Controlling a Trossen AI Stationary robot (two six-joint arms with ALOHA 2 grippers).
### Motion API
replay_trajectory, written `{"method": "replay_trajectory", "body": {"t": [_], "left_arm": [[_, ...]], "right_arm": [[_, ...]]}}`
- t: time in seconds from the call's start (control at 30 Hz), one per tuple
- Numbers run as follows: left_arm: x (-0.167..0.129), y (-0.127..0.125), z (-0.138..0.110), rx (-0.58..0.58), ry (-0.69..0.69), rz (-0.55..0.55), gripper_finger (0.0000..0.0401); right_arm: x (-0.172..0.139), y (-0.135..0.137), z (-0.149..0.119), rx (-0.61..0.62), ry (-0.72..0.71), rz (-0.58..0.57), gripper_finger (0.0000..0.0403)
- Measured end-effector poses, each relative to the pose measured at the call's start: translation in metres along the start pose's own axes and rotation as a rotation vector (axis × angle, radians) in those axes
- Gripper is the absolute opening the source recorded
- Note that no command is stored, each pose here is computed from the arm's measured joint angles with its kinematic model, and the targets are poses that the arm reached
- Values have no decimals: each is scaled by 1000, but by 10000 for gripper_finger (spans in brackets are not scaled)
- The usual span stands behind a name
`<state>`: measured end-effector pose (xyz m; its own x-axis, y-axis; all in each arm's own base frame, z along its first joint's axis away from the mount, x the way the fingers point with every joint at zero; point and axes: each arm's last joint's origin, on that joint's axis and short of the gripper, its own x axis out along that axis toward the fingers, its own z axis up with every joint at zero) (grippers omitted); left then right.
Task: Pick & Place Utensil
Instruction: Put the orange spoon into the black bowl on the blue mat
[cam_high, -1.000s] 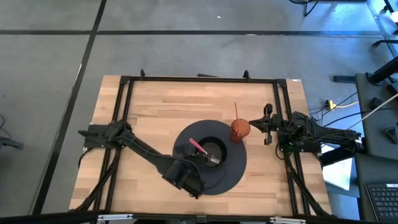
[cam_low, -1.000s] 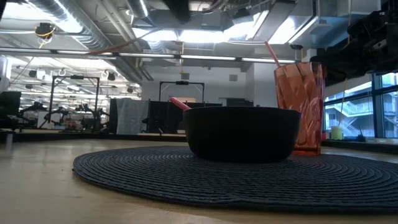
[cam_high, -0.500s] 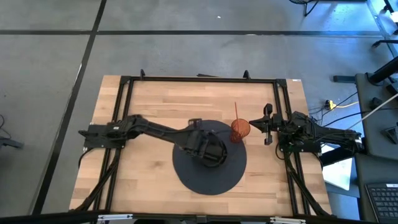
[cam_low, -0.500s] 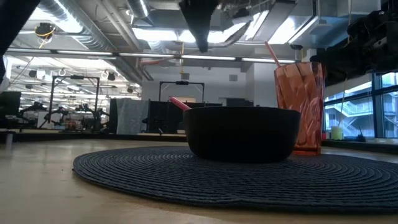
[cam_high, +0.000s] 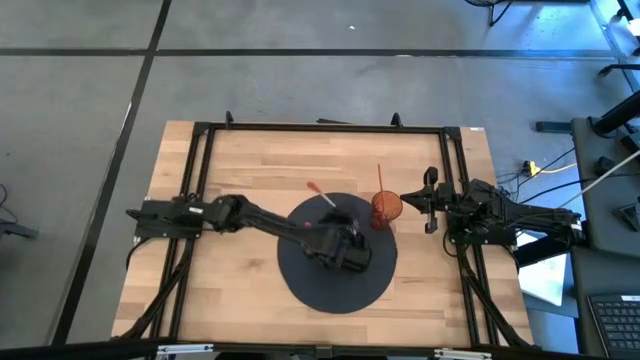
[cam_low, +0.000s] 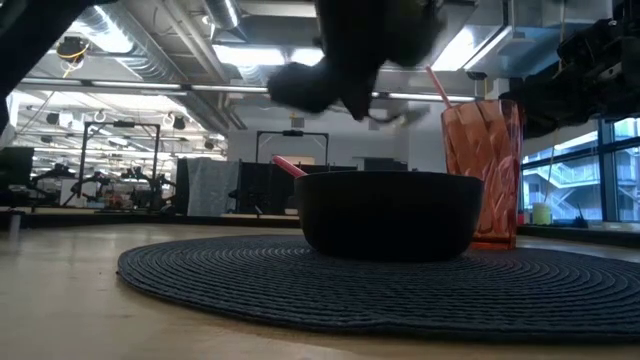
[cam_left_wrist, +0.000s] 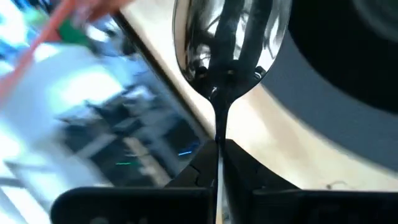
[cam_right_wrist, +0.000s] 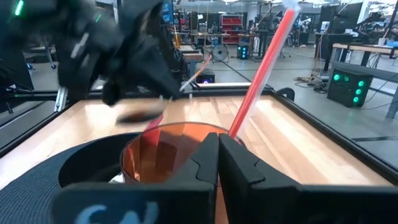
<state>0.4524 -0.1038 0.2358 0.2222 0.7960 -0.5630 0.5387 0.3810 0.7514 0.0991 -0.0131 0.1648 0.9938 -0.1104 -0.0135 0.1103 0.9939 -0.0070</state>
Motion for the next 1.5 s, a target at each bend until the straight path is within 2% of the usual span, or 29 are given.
{"method": "replay_trajectory", "body": {"t": [0.1,0.17,0.27,0.47,0.73,0.93,1.07,1.5], "left_arm": [[9,-18,19,193,59,104,3],[12,-28,27,306,85,130,3],[16,-39,37,368,103,151,3],[8,-42,41,495,89,170,3],[-2,-49,49,581,5,129,3],[-6,-52,50,621,-1,134,3],[-8,-54,51,684,-31,97,3],[-6,-55,51,711,-68,50,4]], "right_arm": [[0,0,0,0,2,0,11],[0,0,0,0,2,0,11],[0,0,0,-4,2,0,11],[0,0,0,-4,-1,-1,11],[0,0,0,-3,0,-1,11],[0,0,0,-4,0,-1,11],[0,0,0,-4,0,-1,11],[0,0,0,-4,0,-1,11]]}}
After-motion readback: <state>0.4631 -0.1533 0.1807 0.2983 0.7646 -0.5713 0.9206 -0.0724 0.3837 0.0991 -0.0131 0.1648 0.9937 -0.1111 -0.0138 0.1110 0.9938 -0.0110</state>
